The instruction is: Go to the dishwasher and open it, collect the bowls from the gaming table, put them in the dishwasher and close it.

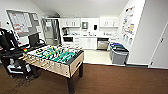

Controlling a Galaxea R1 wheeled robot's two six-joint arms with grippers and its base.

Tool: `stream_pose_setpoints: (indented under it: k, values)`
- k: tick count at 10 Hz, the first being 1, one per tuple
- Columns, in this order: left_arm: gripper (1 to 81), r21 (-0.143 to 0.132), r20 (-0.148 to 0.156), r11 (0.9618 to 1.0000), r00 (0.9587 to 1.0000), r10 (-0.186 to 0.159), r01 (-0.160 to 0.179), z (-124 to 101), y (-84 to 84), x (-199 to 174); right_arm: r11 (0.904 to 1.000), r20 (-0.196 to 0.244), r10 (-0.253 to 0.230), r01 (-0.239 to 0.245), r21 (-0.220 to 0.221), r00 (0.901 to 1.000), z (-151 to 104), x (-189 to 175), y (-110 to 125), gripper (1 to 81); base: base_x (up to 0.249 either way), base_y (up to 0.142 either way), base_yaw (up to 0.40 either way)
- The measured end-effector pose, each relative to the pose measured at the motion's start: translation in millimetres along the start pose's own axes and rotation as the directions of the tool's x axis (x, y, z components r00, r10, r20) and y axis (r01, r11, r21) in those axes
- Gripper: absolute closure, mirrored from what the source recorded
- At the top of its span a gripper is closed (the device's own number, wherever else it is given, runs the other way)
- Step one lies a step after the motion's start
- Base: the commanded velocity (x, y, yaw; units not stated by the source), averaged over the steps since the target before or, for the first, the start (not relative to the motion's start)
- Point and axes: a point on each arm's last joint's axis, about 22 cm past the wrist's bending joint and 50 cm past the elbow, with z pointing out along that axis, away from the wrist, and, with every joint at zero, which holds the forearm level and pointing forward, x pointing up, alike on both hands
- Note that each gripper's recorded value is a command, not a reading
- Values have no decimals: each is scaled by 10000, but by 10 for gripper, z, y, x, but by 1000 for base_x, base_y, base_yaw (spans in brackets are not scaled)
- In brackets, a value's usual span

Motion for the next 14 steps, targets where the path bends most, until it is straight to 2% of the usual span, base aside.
stream_pose_setpoints:
  k: [3, 6, 8, 10, 14]
  values:
    - [811, -2, 27, 10000, 10000, -7, 7, -2, 0, -25, 10000, -9, -8, 8, 15, 10000, 5, 7, -11, 811, 160, -75, 0]
    - [811, -47, 30, 10000, 10000, -18, 18, 4, 32, -35, 10000, -82, -42, 41, -34, 10000, 6, 74, 16, 811, 159, 0, 0]
    - [811, 34, 121, 10000, 9999, -22, 22, -14, -24, -98, 10000, -12, -24, 24, 13, 10000, 14, 14, -21, 811, 160, 0, 0]
    - [811, 15, -2, 10000, 10000, -4, 4, -6, -16, -14, 10000, -120, -49, 49, 21, 9999, 22, 88, -26, 811, 160, 0, 0]
    - [811, -35, 24, 10000, 10000, -15, 15, 3, 25, -35, 10000, -15, -25, 25, -29, 10000, 7, 9, 3, 811, 160, -16, 0]
